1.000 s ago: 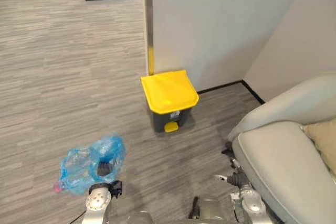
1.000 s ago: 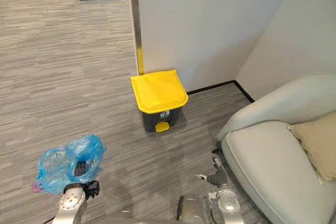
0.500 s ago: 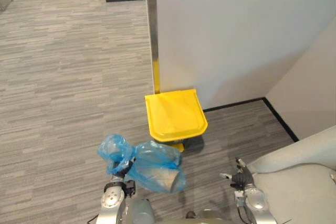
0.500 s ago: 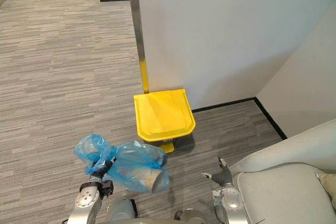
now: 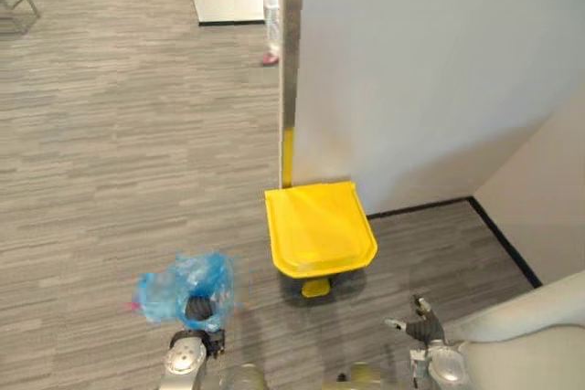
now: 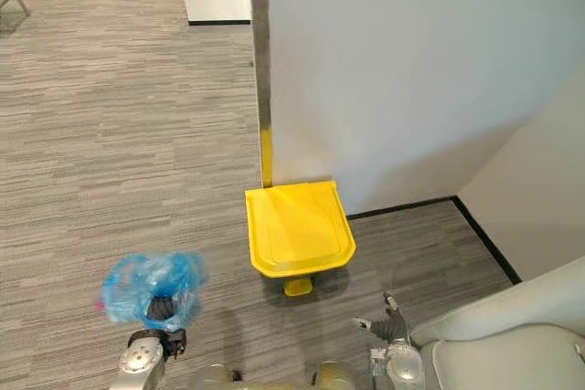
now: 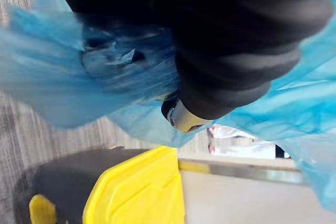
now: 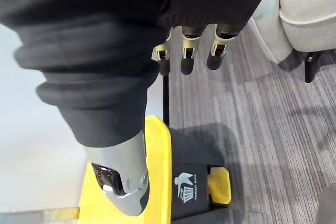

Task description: Gather rubbish on tea table into small bin, then transfer packed bag to large trash can.

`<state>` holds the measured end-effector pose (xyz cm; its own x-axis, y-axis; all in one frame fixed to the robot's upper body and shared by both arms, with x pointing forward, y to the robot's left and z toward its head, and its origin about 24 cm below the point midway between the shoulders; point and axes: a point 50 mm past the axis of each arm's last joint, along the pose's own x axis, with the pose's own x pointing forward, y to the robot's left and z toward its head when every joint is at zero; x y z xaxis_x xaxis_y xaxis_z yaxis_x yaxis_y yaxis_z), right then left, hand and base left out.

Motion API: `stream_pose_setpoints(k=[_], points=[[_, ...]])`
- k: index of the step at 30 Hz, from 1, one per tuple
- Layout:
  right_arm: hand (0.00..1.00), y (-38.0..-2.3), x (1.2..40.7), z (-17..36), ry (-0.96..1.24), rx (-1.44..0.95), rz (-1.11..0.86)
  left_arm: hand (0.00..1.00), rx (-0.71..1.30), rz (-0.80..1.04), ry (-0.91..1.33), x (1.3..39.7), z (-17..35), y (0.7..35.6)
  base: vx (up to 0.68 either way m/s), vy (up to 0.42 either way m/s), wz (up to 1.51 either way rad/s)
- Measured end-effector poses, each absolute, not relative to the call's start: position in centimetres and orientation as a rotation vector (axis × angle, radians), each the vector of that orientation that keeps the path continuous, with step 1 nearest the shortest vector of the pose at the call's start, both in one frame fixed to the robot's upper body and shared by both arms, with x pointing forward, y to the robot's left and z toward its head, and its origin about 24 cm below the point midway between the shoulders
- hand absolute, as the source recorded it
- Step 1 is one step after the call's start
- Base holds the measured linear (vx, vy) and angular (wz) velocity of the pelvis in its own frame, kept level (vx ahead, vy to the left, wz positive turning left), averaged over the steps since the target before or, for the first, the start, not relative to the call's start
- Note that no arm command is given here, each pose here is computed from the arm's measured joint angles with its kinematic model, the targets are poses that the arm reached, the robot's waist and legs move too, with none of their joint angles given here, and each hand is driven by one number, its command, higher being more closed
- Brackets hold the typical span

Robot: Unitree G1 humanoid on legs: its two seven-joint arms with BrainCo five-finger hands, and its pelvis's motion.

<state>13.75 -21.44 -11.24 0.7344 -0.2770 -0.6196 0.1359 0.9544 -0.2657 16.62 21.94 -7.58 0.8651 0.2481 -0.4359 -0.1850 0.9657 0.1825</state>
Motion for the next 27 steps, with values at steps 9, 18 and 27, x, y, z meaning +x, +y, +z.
stream_pose_setpoints(k=[9, 18, 27], points=[[0.0, -21.7, 13.3, -11.5, 0.731, -0.198, -0.251, 1.0, 0.112, 0.252, 0.493, 16.2, -8.1, 21.9, 0.16, -0.082, 0.26], [0.0, -22.3, 12.8, -11.8, 0.752, -0.169, -0.299, 1.0, 0.088, 0.251, 0.538, 15.6, -9.0, 21.5, 0.04, 0.051, -0.02], [0.0, -20.8, 13.8, -11.7, 0.732, -0.171, -0.24, 1.0, 0.081, 0.256, 0.526, 15.8, -8.8, 21.3, -0.11, 0.028, -0.17]])
